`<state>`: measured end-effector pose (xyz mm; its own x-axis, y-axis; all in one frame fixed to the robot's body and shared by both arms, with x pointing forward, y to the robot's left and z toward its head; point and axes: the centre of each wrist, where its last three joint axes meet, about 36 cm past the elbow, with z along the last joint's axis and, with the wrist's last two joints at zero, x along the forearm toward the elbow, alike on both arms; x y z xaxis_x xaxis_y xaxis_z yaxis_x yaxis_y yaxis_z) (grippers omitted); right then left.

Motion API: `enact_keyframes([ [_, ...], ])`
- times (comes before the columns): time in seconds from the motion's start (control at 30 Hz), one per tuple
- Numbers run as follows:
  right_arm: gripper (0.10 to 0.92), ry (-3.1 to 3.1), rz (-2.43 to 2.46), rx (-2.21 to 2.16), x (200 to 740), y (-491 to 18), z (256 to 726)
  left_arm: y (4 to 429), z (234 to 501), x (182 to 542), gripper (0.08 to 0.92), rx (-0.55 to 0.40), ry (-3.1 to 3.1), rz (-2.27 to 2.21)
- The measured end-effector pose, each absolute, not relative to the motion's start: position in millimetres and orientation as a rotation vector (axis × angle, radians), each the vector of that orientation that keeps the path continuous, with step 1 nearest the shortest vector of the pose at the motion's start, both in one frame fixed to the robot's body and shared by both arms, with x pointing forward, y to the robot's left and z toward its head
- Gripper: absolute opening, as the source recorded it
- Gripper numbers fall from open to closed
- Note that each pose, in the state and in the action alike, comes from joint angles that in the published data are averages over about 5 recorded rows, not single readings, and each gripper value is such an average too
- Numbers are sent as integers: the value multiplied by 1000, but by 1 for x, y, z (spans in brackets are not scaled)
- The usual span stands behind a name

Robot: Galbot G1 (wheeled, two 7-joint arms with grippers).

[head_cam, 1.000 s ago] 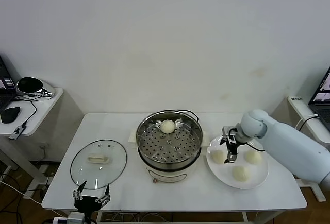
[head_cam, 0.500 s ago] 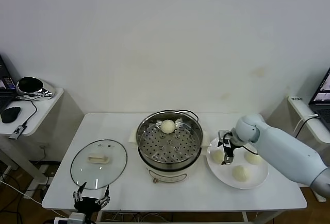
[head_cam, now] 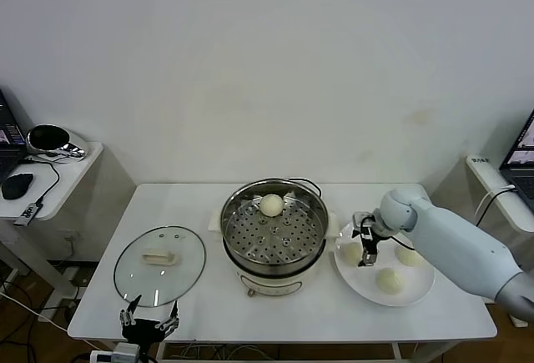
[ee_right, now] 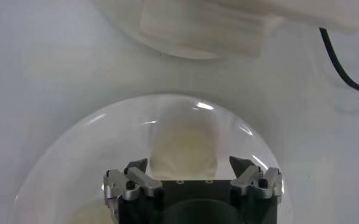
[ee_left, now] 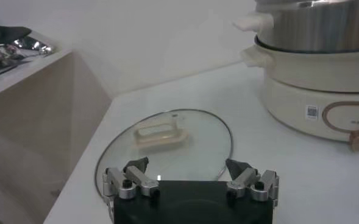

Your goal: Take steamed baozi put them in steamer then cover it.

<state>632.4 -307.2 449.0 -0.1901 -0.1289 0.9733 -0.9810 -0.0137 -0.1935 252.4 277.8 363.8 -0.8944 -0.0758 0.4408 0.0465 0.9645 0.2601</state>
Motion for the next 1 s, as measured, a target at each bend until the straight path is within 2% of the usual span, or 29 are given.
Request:
enact_keyframes([
  [0.1, 800, -1433, 1301, 1224, 633, -310, 448, 279, 364, 254, 823, 20, -2654, -368],
  [0.27, 700, -1435, 1287, 1228, 634, -310, 446, 279, 364, 256, 823, 19, -2655, -368],
  [0.37, 672, -1439, 1279, 1232, 634, -311, 445, 278, 363, 256, 823, 19, -2653, -365],
  [0.77, 619, -1451, 1264, 1235, 635, -317, 461, 277, 364, 259, 823, 34, -2664, -348],
  [1.0, 613, -1462, 1264, 1230, 636, -325, 498, 275, 366, 262, 823, 37, -2676, -342],
])
